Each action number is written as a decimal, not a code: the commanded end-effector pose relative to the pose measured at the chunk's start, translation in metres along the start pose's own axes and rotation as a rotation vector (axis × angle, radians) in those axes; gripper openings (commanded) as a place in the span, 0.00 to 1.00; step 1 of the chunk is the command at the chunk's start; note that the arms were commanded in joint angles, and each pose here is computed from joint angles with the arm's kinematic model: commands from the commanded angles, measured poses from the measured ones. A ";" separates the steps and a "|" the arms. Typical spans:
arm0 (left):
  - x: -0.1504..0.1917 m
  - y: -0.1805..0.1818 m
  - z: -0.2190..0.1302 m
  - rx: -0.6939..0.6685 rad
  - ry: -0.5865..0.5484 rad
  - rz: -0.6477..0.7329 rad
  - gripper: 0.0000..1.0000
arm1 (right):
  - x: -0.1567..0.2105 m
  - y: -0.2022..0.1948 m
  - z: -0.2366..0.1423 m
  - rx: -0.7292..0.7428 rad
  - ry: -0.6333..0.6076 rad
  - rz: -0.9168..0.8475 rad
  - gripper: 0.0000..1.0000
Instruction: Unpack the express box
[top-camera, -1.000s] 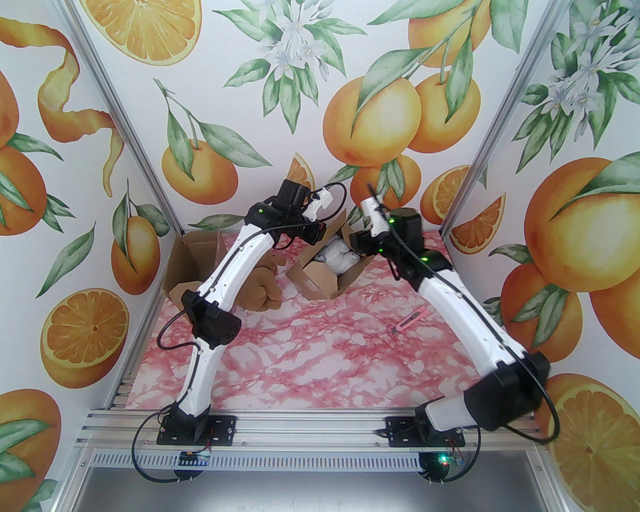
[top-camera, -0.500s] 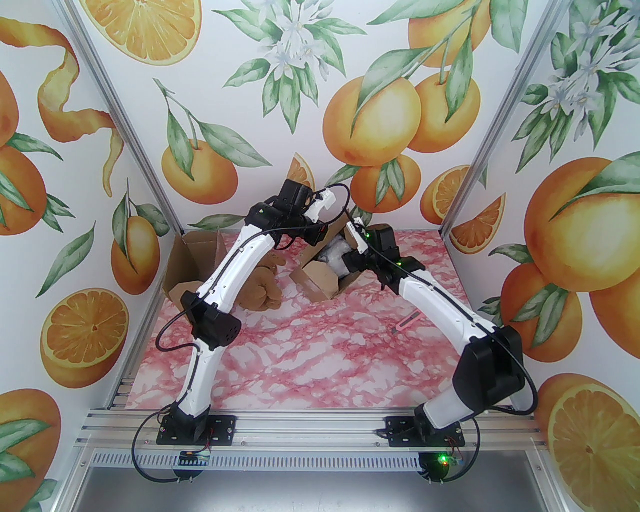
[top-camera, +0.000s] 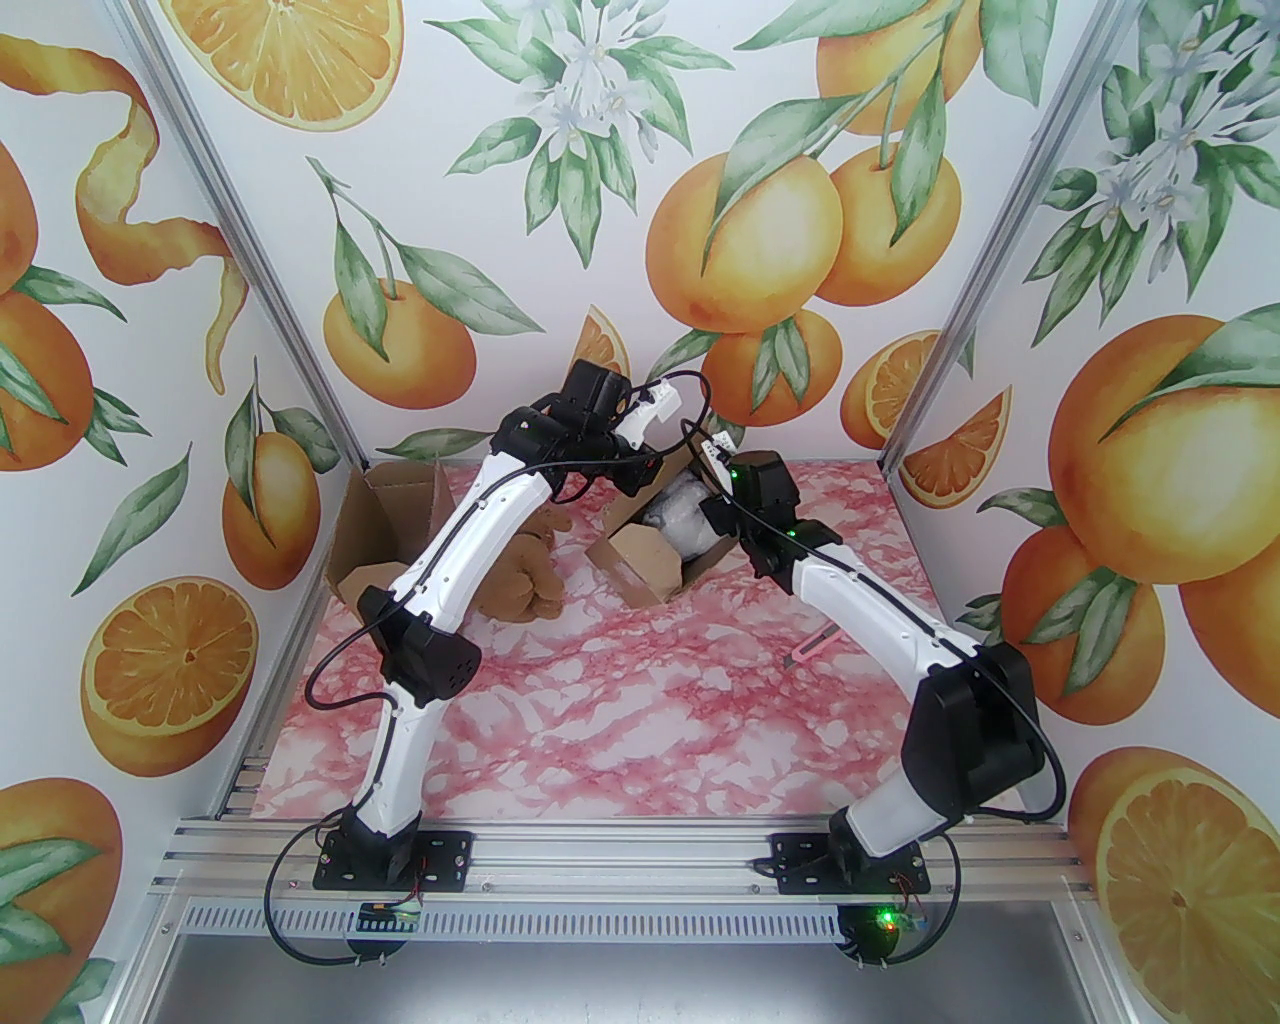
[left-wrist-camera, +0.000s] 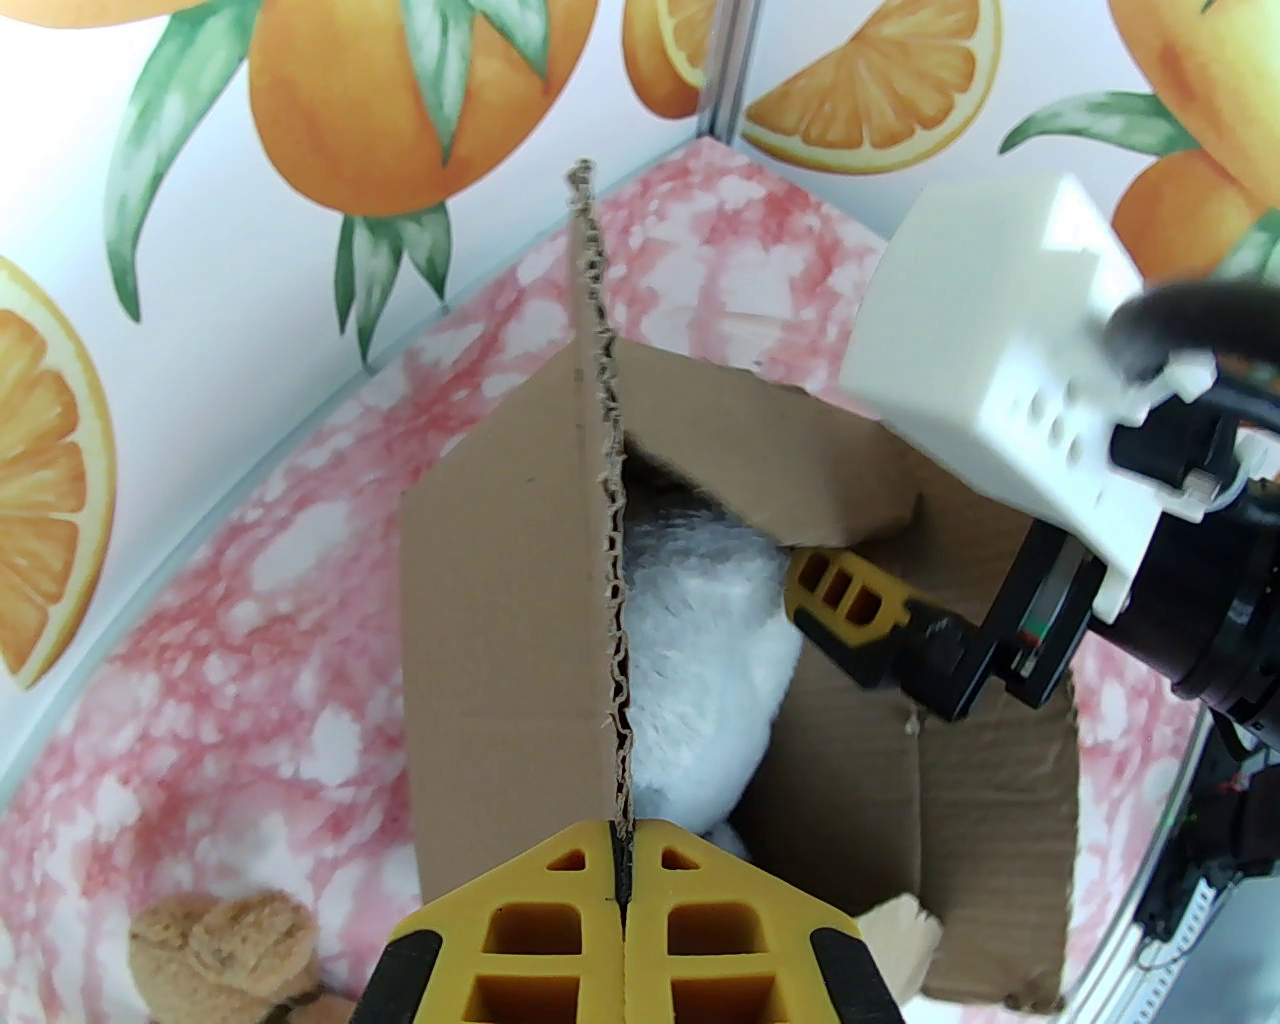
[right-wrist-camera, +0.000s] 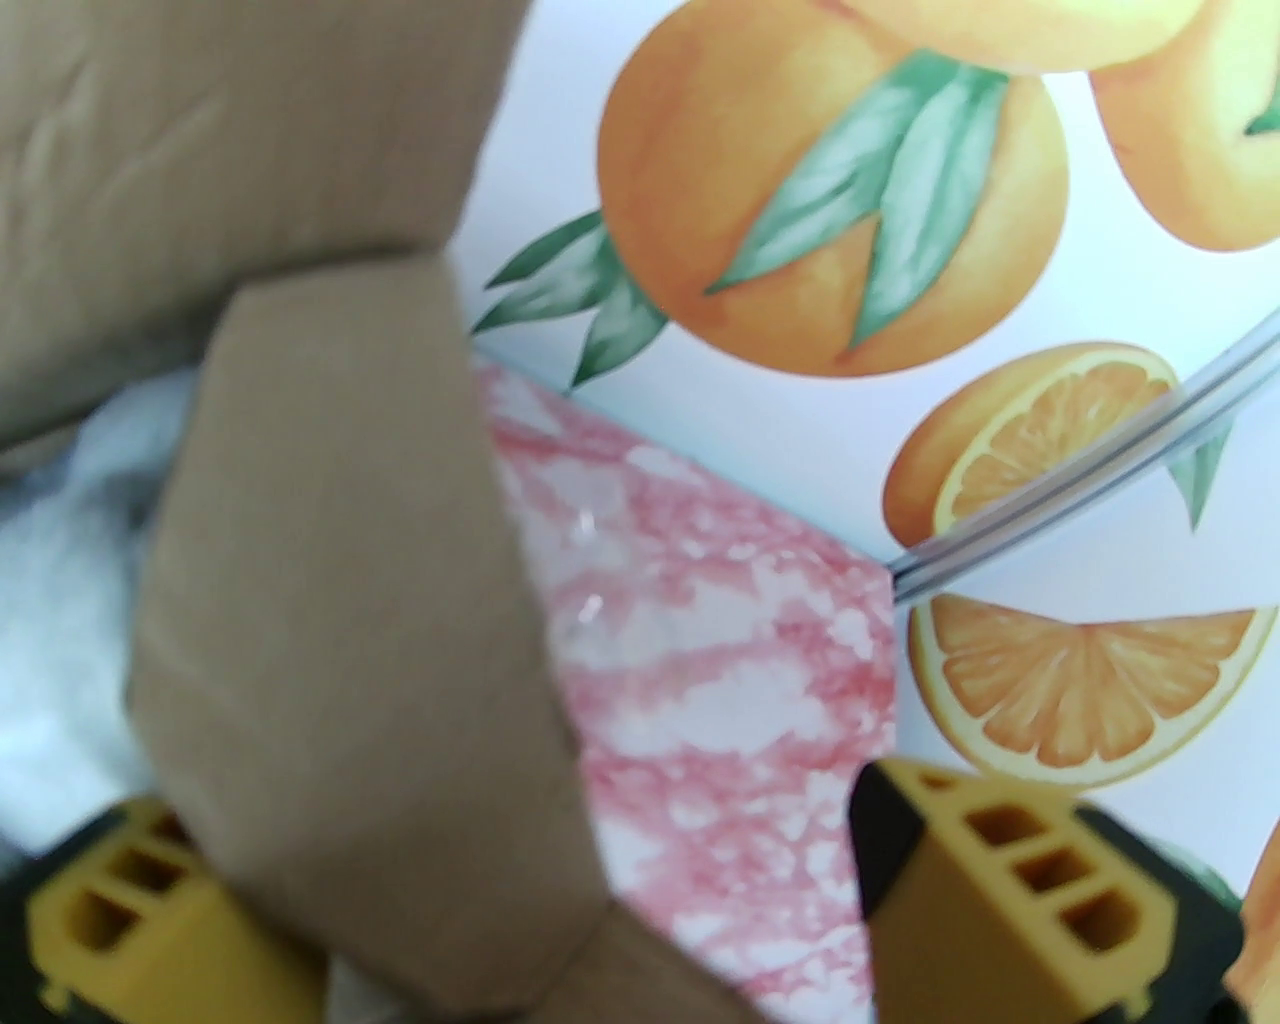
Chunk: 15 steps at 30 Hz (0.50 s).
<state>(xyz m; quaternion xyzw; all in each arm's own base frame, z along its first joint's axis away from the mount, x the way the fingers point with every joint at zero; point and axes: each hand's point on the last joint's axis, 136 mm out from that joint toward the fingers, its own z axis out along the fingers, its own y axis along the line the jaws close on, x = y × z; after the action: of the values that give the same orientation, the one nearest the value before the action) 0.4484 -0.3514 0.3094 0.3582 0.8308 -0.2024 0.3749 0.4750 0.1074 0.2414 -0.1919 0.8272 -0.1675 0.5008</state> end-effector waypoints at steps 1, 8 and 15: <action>-0.033 -0.005 -0.038 -0.019 -0.121 0.048 0.00 | -0.014 -0.028 -0.015 0.020 -0.091 0.153 0.84; -0.034 -0.005 -0.040 -0.025 -0.127 0.047 0.00 | 0.004 -0.054 -0.008 -0.001 -0.058 0.331 0.81; -0.030 0.003 -0.035 -0.059 -0.115 0.034 0.00 | 0.002 -0.045 -0.007 -0.230 -0.064 0.499 0.77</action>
<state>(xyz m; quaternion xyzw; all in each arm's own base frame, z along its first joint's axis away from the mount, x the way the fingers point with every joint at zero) 0.4499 -0.3480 0.3050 0.3542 0.8360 -0.1912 0.3730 0.4783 0.0493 0.2530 -0.0455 0.8473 -0.0259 0.5285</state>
